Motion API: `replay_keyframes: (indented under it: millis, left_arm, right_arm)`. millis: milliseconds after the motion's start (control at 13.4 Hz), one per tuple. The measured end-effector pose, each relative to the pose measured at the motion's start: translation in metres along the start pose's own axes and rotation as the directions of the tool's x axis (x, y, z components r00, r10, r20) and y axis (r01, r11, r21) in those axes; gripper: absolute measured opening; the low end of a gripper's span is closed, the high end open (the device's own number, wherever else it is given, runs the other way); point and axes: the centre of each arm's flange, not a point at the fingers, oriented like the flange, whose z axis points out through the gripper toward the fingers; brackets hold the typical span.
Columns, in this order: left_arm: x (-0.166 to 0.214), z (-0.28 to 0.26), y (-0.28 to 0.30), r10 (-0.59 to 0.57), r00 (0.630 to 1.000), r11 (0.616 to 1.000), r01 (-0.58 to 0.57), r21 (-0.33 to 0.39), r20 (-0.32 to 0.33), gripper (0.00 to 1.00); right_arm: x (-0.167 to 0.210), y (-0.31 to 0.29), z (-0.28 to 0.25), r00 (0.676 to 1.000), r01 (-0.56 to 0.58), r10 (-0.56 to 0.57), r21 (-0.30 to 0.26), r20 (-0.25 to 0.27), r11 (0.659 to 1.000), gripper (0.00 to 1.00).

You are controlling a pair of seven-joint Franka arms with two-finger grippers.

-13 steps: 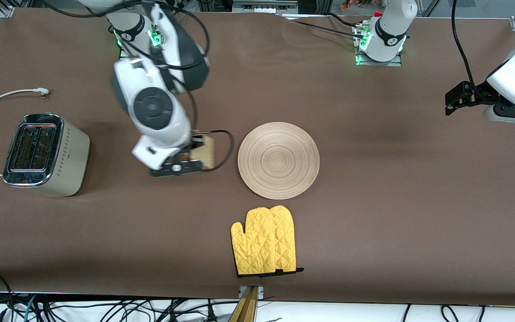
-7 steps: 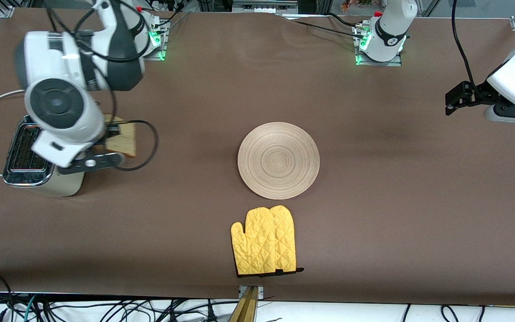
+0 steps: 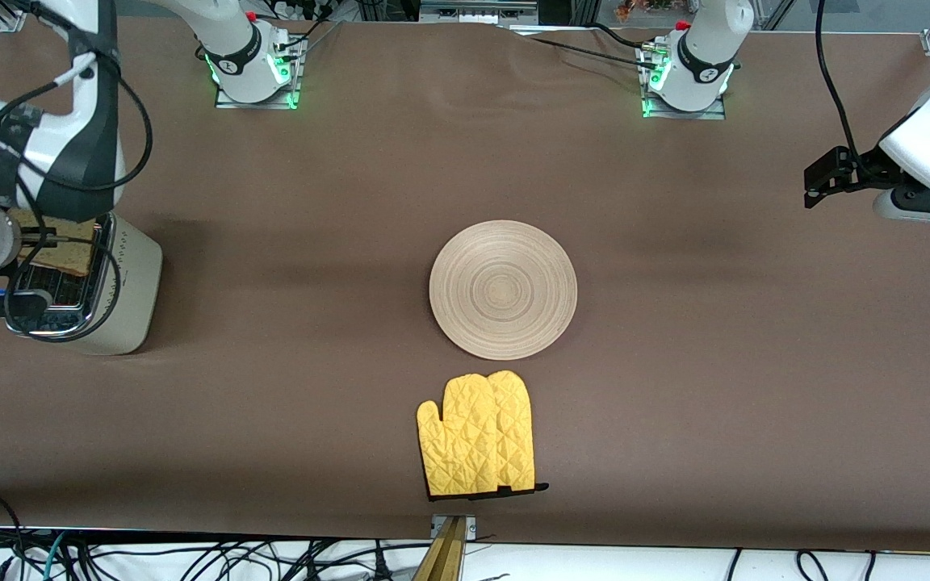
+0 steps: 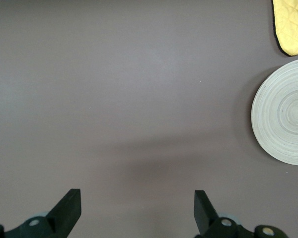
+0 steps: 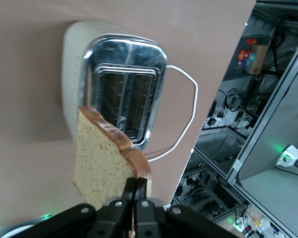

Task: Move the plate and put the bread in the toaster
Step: 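Align the held bread above the toaster slot with the right gripper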

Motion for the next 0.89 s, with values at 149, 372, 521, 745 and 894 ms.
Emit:
replay_keyframes:
  millis: [149, 372, 521, 745, 894]
  left_arm:
    - [0.0, 0.0, 0.0, 0.001, 1.0, 1.0, -0.001, 0.0, 0.0, 1.0]
    - [0.0, 0.0, 0.001, 0.001, 1.0, 1.0, -0.001, 0.0, 0.0, 1.0]
    - [0.0, 0.0, 0.001, 0.001, 1.0, 1.0, -0.001, 0.0, 0.0, 1.0]
    - [0.0, 0.0, 0.001, 0.002, 1.0, 1.0, -0.002, 0.0, 0.0, 1.0]
    - [0.0, 0.0, 0.001, 0.003, 1.0, 1.0, -0.003, 0.0, 0.0, 1.0]
  right_arm:
    - [0.019, 0.011, 0.03, 1.0, -0.018, 0.019, -0.014, 0.02, 1.0, 0.03]
    - [0.039, 0.024, 0.064, 0.999, -0.032, 0.033, -0.047, 0.025, 0.998, 0.03]
    - [0.044, 0.028, 0.073, 0.999, -0.036, 0.038, -0.057, 0.03, 0.998, 0.03]
    - [0.045, 0.02, 0.069, 0.999, -0.025, 0.026, -0.063, 0.025, 0.998, 0.03]
    - [0.046, 0.01, 0.06, 1.0, -0.012, 0.013, -0.071, 0.014, 0.997, 0.03]
